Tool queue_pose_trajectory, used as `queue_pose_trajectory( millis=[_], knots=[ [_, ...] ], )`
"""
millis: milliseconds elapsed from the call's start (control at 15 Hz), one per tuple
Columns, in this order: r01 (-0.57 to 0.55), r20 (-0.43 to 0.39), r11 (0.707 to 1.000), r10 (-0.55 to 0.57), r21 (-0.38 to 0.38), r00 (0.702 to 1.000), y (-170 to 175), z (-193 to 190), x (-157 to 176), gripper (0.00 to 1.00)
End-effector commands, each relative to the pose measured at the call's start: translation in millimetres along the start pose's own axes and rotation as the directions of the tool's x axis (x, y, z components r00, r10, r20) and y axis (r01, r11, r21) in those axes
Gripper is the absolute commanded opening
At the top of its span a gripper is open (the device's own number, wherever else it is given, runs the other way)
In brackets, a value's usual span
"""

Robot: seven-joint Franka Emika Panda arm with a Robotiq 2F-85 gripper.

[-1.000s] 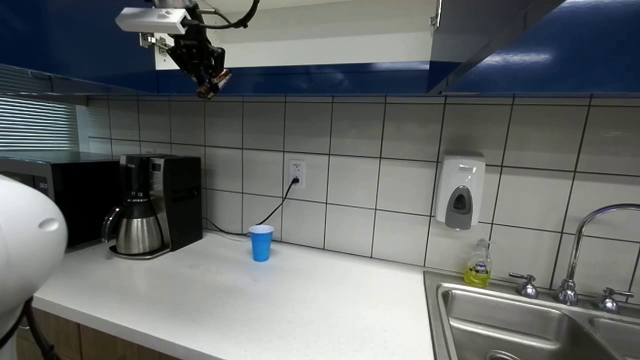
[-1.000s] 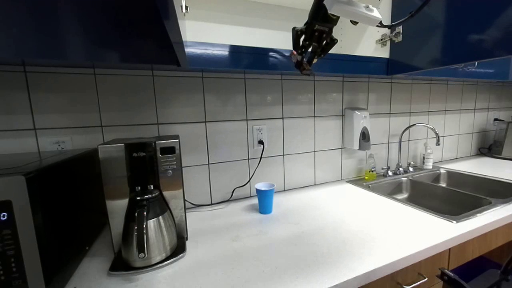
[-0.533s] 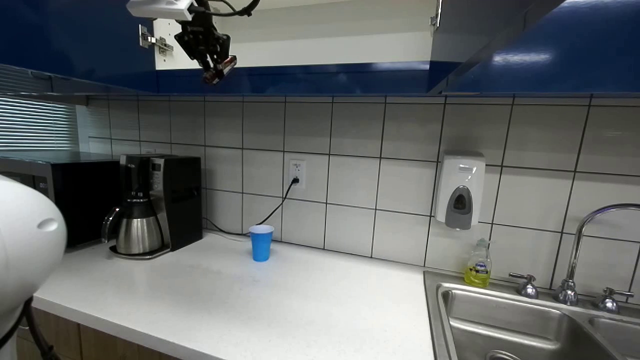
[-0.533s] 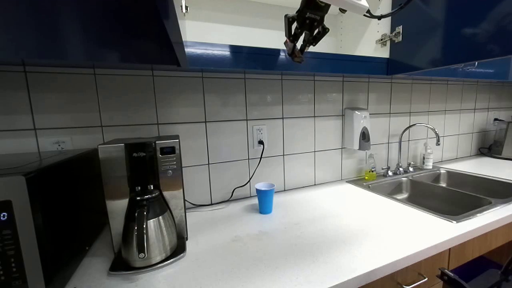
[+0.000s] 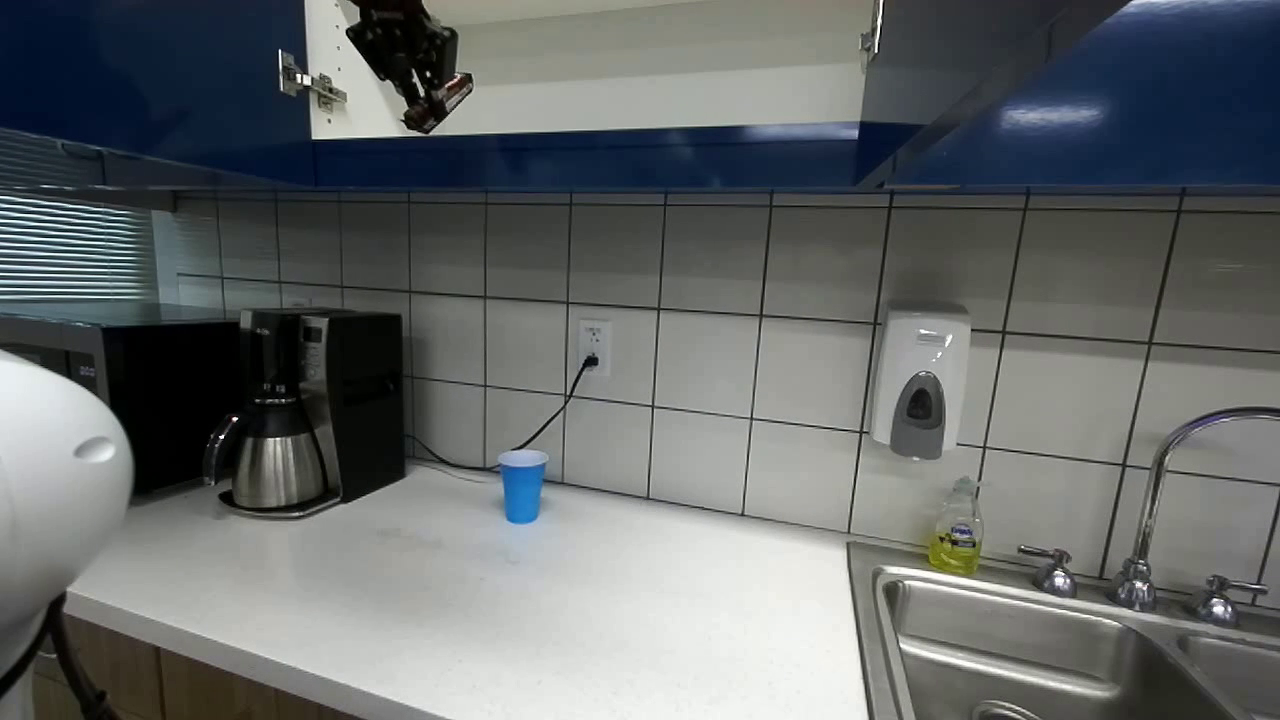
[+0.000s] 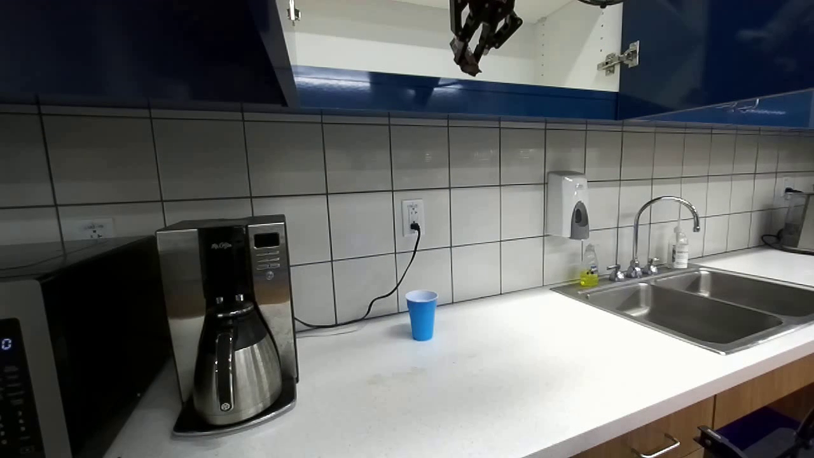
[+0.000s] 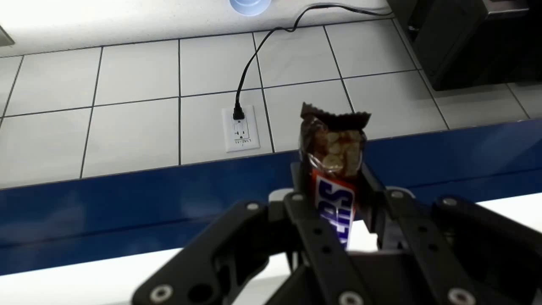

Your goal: Put the chocolate bar inside the cabinet

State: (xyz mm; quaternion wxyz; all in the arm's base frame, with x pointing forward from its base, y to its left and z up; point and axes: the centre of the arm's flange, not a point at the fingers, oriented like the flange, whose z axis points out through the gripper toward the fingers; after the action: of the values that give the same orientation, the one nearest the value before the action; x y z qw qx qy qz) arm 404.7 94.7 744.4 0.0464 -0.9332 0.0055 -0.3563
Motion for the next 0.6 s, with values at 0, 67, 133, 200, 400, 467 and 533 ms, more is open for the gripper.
queue_pose_trajectory(
  millis=[0, 67, 133, 200, 400, 467, 533],
  knots=[
    [-0.033, 0.009, 0.999, 0.034, -0.025, 0.999, -4.1, -12.9, 28.3, 0.08],
    [-0.036, 0.008, 0.999, 0.036, -0.025, 0.999, -4.1, -14.9, 33.4, 0.08],
    [-0.039, 0.005, 0.999, 0.039, -0.025, 0.999, -3.6, -16.0, 39.1, 0.08],
    [-0.043, 0.005, 0.999, 0.043, -0.025, 0.999, -3.5, -17.5, 45.6, 0.08],
    [-0.063, 0.008, 0.998, 0.063, -0.02, 0.998, -1.2, -18.8, 65.5, 0.08],
    [-0.07, 0.009, 0.997, 0.07, -0.019, 0.997, 0.1, -18.1, 72.2, 0.08],
    [-0.075, 0.012, 0.997, 0.076, -0.017, 0.997, 1.2, -16.5, 78.4, 0.08]
  ],
)
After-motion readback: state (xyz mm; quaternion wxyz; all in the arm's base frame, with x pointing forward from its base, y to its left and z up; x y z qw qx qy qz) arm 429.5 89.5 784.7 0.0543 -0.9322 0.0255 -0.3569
